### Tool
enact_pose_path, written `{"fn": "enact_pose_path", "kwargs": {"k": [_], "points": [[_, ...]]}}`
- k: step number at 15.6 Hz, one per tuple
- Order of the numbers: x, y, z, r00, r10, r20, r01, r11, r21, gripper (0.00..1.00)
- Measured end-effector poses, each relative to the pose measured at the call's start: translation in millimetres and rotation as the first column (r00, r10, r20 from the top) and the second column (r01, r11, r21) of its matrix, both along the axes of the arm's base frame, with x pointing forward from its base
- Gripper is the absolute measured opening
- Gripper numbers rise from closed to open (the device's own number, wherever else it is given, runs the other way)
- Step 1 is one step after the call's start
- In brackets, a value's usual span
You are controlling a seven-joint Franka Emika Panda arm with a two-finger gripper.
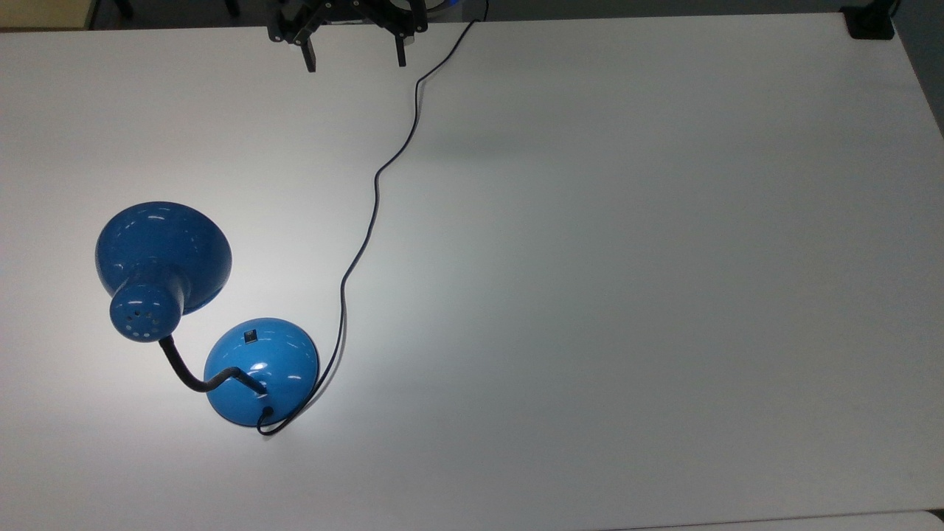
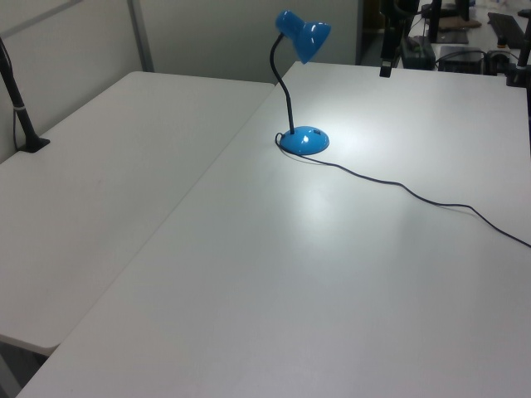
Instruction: Turn on the lamp
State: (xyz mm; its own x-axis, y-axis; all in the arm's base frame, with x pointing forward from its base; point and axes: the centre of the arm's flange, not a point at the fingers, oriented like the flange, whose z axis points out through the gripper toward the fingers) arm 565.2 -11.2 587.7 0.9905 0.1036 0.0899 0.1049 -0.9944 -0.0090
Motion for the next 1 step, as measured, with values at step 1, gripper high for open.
{"fn": "enact_pose_path", "kwargs": {"k": [1], "points": [[-0.1,-1.0,1.0,1.0,-0.002,0.002,0.002,1.0,0.0,1.0]]}}
